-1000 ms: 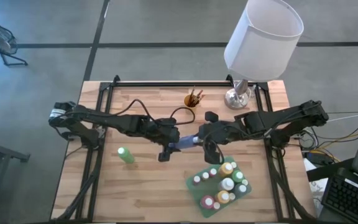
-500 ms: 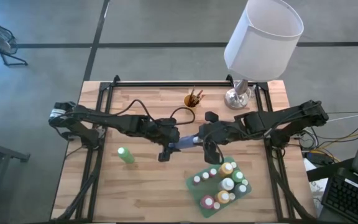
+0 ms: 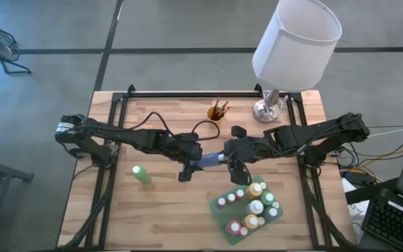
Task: Pick & Place Paint Supplies
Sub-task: Put the purple paint bottle into the green bin
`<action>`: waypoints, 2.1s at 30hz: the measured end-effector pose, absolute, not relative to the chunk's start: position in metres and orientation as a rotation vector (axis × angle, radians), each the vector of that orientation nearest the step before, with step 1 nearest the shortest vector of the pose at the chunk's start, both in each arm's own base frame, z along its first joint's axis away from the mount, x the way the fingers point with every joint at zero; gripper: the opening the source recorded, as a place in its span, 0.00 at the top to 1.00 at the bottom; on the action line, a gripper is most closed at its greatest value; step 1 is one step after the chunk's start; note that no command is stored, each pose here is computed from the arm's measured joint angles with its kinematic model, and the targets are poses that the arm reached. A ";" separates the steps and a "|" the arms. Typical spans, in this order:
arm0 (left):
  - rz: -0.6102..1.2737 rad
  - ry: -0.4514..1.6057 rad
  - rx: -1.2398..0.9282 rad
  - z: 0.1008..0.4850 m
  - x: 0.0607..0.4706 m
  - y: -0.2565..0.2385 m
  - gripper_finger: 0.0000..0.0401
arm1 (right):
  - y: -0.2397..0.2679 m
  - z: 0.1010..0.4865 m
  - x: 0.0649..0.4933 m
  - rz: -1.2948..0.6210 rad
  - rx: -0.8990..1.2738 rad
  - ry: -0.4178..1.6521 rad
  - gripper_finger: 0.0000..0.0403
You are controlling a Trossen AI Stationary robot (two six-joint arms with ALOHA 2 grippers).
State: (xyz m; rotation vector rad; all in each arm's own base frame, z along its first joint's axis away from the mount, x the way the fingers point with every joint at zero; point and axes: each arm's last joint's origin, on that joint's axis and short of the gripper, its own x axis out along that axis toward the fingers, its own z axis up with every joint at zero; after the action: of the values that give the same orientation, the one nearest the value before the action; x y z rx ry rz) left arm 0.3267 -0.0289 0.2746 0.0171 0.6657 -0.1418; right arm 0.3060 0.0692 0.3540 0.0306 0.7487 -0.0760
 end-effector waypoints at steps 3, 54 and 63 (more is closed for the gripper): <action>-0.142 0.666 0.017 0.275 0.327 -0.029 0.46 | 0.069 0.354 0.306 -0.076 0.030 0.749 0.72; 0.094 0.255 0.021 0.281 0.247 -0.015 0.15 | 0.100 0.429 0.260 -0.045 0.130 0.795 0.72; 0.094 0.170 0.010 0.272 0.244 -0.015 0.15 | 0.124 0.435 0.241 -0.066 0.261 0.901 0.72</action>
State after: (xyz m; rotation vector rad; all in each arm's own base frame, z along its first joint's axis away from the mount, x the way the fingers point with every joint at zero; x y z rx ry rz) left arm 0.2444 -0.0150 0.2724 0.0099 0.1699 0.0935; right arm 0.2408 0.1236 0.4355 0.2608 0.9015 -0.0662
